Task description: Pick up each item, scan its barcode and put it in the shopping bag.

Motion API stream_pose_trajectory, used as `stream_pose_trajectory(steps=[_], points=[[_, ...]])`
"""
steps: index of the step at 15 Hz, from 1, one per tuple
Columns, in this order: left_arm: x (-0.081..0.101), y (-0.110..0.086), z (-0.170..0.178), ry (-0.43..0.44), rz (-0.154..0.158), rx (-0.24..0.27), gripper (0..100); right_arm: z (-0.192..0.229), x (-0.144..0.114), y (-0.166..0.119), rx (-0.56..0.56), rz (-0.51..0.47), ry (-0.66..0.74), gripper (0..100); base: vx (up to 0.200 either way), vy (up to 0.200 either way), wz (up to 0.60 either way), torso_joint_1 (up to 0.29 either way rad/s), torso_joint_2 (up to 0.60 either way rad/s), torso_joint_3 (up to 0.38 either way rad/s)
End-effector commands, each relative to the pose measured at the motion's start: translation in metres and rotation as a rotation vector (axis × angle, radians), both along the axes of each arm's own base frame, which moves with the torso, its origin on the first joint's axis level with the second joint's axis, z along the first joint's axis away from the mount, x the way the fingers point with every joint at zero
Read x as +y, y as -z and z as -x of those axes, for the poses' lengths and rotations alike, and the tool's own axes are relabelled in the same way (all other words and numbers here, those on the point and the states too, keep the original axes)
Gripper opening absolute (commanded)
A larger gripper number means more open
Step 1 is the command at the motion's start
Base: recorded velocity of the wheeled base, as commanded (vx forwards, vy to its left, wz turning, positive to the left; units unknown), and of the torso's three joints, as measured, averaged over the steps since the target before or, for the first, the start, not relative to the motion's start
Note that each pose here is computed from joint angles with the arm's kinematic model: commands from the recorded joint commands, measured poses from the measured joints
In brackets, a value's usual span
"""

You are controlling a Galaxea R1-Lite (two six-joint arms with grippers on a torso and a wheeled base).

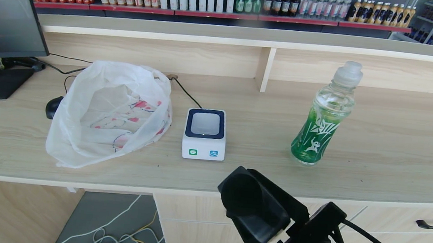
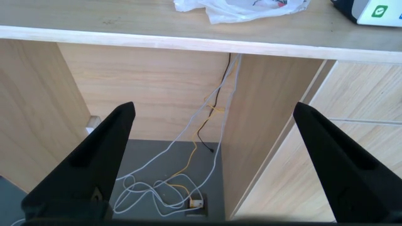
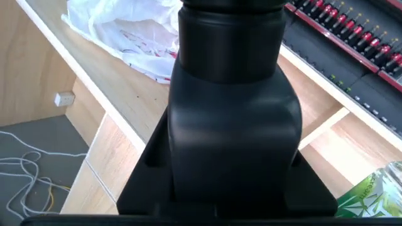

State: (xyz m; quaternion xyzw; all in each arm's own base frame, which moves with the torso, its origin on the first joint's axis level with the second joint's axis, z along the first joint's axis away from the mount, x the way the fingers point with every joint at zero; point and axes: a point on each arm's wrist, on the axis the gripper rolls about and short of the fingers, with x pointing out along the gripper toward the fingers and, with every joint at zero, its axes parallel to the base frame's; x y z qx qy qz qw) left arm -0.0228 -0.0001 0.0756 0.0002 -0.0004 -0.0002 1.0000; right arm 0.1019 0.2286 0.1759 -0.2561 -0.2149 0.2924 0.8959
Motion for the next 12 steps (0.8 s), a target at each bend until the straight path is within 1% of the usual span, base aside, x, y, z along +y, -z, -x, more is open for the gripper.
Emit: stream_pose_trajectory(steps=[1, 3, 5, 8, 10, 12], points=[[0.000, 0.000, 0.000, 0.000, 0.000, -0.001, 100, -0.018, -0.003, -0.007, 0.065, -0.132, 0.037, 0, 0.000, 0.000, 0.00, 0.000, 0.00, 0.000], [0.000, 0.000, 0.000, 0.000, 0.000, -0.001, 100, -0.035, -0.009, -0.018, 0.104, -0.264, 0.071, 0, 0.000, 0.000, 0.00, 0.000, 0.00, 0.000], [0.000, 0.000, 0.000, -0.002, 0.000, 0.001, 100, -0.051, -0.015, -0.026, 0.126, -0.367, 0.103, 0, 0.000, 0.000, 0.00, 0.000, 0.00, 0.000], [0.000, 0.000, 0.000, -0.002, 0.002, 0.001, 100, -0.062, -0.022, -0.028, 0.173, -0.467, 0.115, 0, 0.000, 0.000, 0.00, 0.000, 0.00, 0.000], [0.000, 0.000, 0.000, -0.002, 0.002, -0.001, 100, -0.084, -0.037, -0.029, 0.192, -0.552, 0.168, 0, 0.000, 0.000, 0.00, 0.000, 0.00, 0.000], [0.000, 0.000, 0.000, -0.002, 0.003, -0.001, 100, -0.097, -0.046, -0.027, 0.206, -0.586, 0.176, 0, 0.000, 0.000, 0.00, 0.000, 0.00, 0.000]])
